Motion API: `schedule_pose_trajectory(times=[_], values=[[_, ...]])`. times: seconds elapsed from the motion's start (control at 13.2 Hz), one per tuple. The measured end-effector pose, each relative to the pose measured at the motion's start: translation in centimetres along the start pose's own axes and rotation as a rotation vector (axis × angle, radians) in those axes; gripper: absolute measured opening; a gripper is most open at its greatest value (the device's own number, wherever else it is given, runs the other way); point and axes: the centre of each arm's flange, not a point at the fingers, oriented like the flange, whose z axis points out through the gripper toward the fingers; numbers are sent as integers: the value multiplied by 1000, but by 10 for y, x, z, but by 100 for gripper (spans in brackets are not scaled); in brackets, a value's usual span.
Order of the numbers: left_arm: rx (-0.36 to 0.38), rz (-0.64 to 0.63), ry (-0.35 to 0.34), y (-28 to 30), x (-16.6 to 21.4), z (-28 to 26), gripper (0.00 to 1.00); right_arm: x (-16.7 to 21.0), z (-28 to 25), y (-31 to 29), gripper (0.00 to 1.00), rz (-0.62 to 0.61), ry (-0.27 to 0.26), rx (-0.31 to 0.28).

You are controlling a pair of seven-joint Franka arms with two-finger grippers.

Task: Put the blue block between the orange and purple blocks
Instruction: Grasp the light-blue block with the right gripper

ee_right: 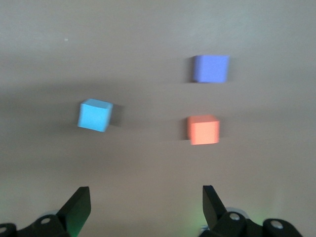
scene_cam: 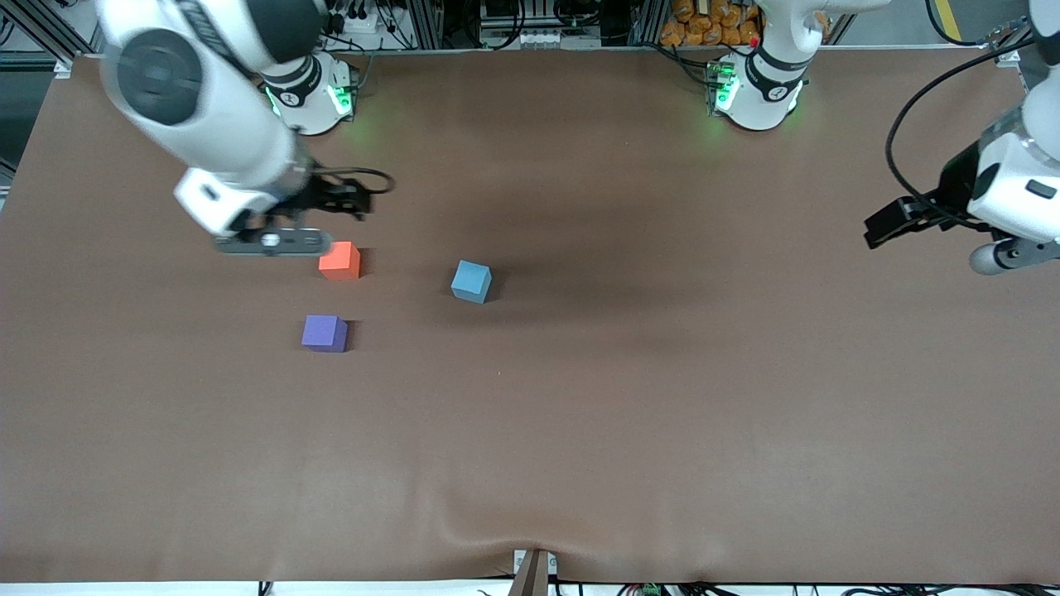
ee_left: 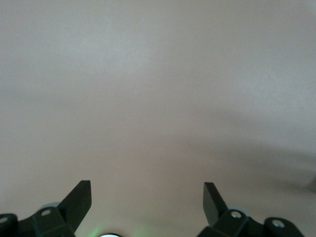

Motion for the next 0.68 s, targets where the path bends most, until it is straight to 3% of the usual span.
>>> schedule_pose_trajectory(times=[0.38,0.68], values=[[-11,74,50,-27,-1,13,100,-5,113,-92,100,181,70,91],[-11,80,55,-27,-3,12,100,-28,217,-125,100,185,34,60]])
